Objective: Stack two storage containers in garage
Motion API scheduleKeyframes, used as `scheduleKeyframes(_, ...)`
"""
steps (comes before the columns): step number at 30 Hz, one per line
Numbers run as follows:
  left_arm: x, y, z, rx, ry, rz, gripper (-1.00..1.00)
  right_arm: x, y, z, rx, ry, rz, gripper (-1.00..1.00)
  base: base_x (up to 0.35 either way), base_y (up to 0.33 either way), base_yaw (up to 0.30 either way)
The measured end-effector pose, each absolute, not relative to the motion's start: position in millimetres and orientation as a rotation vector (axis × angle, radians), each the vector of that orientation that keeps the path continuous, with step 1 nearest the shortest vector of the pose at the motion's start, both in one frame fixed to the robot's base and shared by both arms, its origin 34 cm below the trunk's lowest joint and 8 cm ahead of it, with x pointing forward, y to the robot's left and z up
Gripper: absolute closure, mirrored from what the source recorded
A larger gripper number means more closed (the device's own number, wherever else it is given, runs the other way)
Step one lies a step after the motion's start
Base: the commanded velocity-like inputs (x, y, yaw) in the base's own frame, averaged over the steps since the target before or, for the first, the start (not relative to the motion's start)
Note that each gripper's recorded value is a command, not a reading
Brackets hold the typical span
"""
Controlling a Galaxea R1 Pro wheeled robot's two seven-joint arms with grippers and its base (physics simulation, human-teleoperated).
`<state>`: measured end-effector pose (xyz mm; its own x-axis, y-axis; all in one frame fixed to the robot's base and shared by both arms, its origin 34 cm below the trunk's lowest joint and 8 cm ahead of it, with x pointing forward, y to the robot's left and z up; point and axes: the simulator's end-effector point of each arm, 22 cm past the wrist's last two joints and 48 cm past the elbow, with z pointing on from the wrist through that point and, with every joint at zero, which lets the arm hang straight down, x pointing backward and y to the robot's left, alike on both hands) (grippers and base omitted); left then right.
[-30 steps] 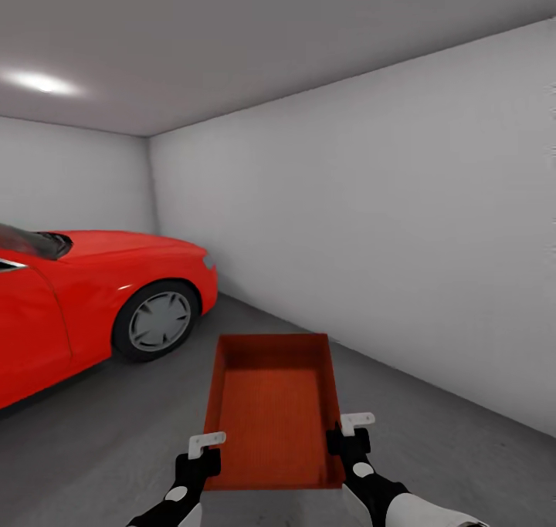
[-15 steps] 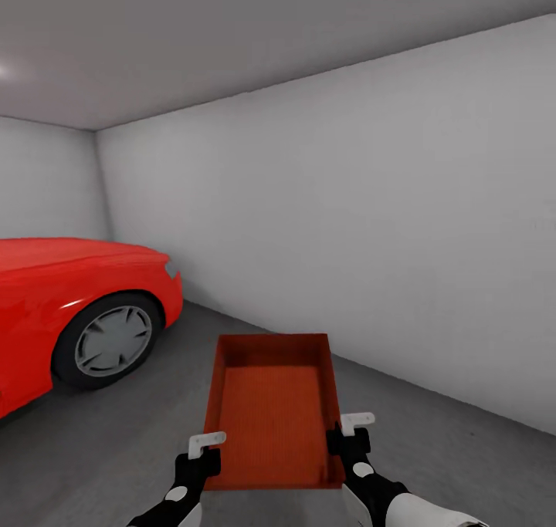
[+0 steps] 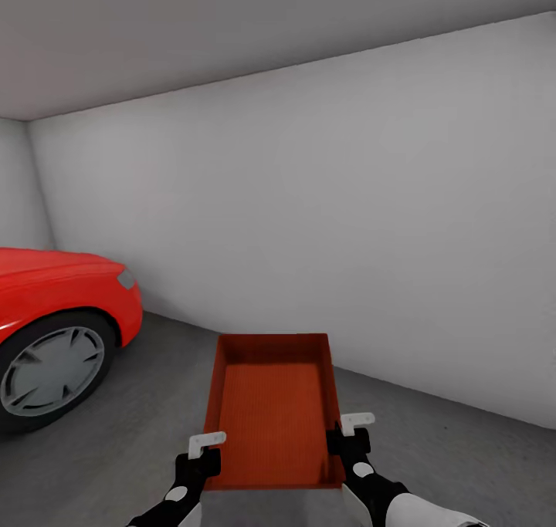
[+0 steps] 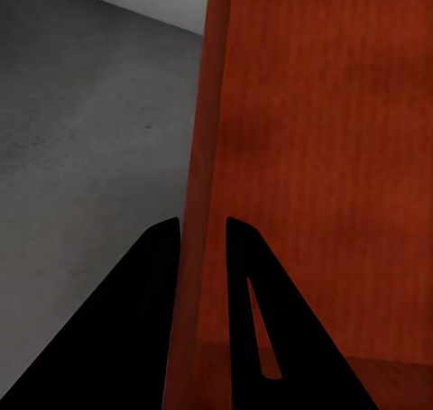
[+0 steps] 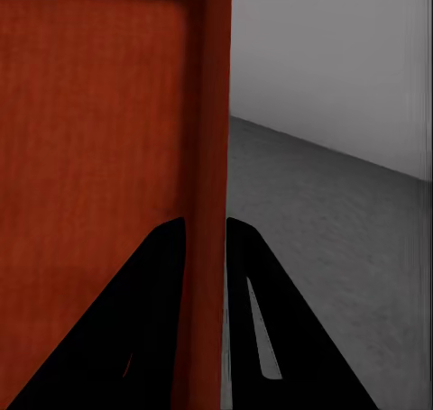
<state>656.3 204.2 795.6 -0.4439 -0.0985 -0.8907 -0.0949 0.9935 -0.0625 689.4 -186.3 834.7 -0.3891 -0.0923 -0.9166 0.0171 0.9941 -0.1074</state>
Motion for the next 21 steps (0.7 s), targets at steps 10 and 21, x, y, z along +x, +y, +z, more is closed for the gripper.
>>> scheduleKeyframes(10,656.3,204.2,795.6,-0.136,2.034,-0.004,1.00,689.3,-186.4,834.6,-0.053,1.968,-0.117,1.00,0.321,0.109,-0.280)
scheduleKeyframes(21,656.3,204.2,795.6,-0.136,2.034,-0.004,1.00,689.2,-186.4,834.6,-0.053,1.968,-0.117,1.00,0.321,0.109,-0.282)
